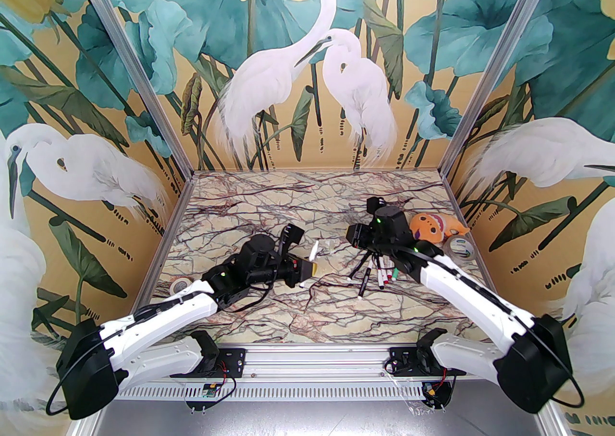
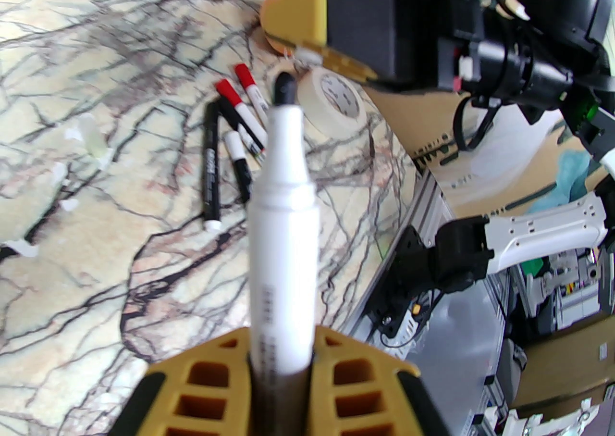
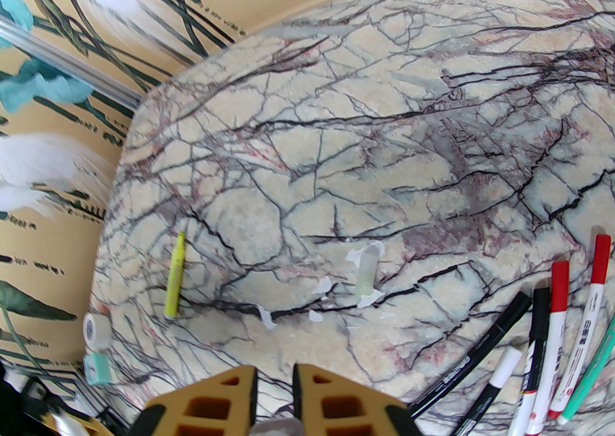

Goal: Open the pen caps

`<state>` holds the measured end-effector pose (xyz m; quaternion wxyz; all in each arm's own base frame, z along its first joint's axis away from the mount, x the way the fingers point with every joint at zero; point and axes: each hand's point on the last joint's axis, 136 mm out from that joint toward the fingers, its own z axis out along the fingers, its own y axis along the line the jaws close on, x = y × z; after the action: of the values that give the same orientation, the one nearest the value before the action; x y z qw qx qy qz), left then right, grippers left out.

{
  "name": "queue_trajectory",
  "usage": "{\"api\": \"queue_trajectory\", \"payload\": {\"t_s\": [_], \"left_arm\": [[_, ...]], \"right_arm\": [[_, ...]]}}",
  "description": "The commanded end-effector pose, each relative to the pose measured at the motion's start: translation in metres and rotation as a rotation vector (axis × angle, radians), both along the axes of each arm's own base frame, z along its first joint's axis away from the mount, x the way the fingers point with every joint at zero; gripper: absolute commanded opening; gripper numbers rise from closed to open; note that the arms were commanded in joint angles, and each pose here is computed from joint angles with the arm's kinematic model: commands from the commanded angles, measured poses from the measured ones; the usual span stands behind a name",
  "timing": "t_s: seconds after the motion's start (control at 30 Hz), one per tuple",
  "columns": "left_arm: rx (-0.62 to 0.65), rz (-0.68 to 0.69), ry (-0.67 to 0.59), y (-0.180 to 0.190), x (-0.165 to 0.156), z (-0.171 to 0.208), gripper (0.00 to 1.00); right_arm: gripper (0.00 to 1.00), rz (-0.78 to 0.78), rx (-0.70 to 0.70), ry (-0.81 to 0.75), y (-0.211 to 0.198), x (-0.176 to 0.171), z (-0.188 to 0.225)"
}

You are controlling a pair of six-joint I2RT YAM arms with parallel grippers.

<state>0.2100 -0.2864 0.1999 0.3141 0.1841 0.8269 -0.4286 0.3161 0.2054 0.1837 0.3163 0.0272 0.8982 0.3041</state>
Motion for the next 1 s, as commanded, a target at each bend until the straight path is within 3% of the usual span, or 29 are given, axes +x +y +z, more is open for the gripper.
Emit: {"api": "queue_trajectory", "payload": {"t_s": [0.0,0.53,0.97], "left_arm": [[0.023,0.062,0.043,0.019,0.003,-0.011,0.05],[0.064,0.127,0.039,0.042,0.004,-0.02,0.06],[0.084,0.138,0.04,0.044,0.006,-0.025,0.07]], "right_arm": [[0.13,0.086,-0.067,0.087,0.005,0.0,-0.021],[0.15,0.147,-0.092,0.318,0.02,0.052,-0.101],[0.18,0.157,-0.081,0.403,0.026,0.059,-0.137]]}}
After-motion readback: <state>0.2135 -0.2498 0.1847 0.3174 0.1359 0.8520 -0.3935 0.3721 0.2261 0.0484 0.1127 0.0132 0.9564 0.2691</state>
